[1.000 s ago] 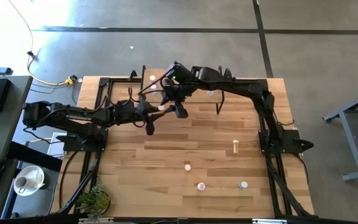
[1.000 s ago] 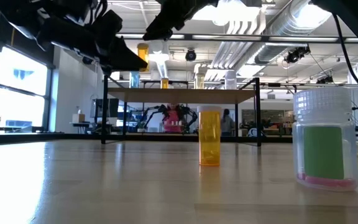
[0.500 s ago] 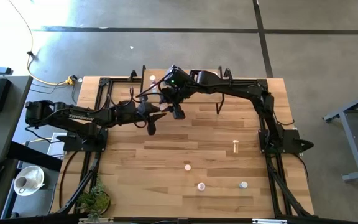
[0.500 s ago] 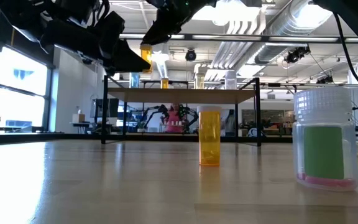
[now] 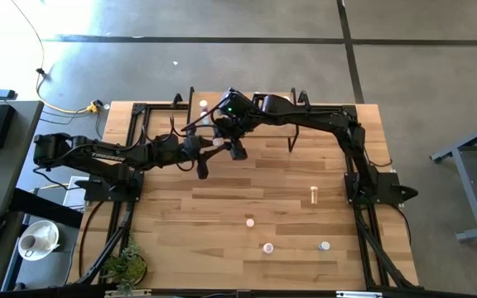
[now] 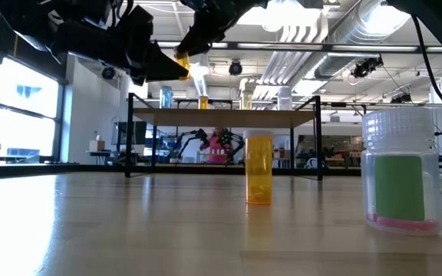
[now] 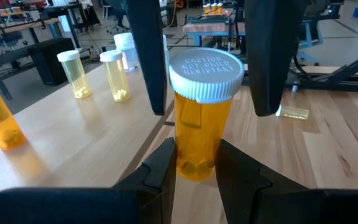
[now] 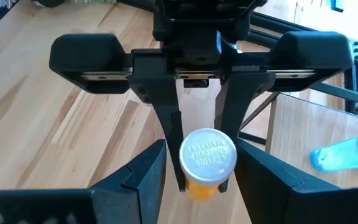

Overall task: Pick and place medicine bottles onto shelf by color
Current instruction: Adjust the orange pill bottle on the shelf

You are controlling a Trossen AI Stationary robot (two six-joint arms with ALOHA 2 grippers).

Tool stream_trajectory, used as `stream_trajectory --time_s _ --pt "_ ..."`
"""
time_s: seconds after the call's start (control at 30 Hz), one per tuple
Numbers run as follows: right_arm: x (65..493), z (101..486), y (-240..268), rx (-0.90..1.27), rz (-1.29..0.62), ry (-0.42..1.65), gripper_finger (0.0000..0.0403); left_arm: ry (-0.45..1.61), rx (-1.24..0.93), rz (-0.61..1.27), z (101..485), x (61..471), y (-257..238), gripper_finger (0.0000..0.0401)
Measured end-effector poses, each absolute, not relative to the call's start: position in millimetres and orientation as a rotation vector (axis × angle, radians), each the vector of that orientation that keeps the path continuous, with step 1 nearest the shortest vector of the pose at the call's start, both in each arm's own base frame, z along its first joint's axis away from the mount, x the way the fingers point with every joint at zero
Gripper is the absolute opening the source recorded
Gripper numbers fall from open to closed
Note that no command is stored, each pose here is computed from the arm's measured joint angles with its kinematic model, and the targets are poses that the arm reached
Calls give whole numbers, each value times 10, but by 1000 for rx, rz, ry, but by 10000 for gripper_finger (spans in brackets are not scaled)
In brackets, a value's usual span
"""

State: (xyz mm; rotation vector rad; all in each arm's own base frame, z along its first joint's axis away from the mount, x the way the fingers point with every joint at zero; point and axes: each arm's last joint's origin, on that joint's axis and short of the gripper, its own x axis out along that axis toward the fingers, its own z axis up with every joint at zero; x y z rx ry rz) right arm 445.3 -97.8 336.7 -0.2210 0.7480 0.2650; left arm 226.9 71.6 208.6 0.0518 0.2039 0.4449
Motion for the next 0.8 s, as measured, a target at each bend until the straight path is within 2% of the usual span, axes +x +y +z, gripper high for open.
stream_trajectory --time_s 0.3,0.6,0.8 --pt "4455 3368 -975 -196 255 749 172 207 52 446 2083 2269 716 85" --pt "4455 3367 -975 -196 255 751 122 213 51 445 2078 2268 715 85" --pt "4446 3361 -973 -192 258 761 116 212 51 443 2078 2268 715 85"
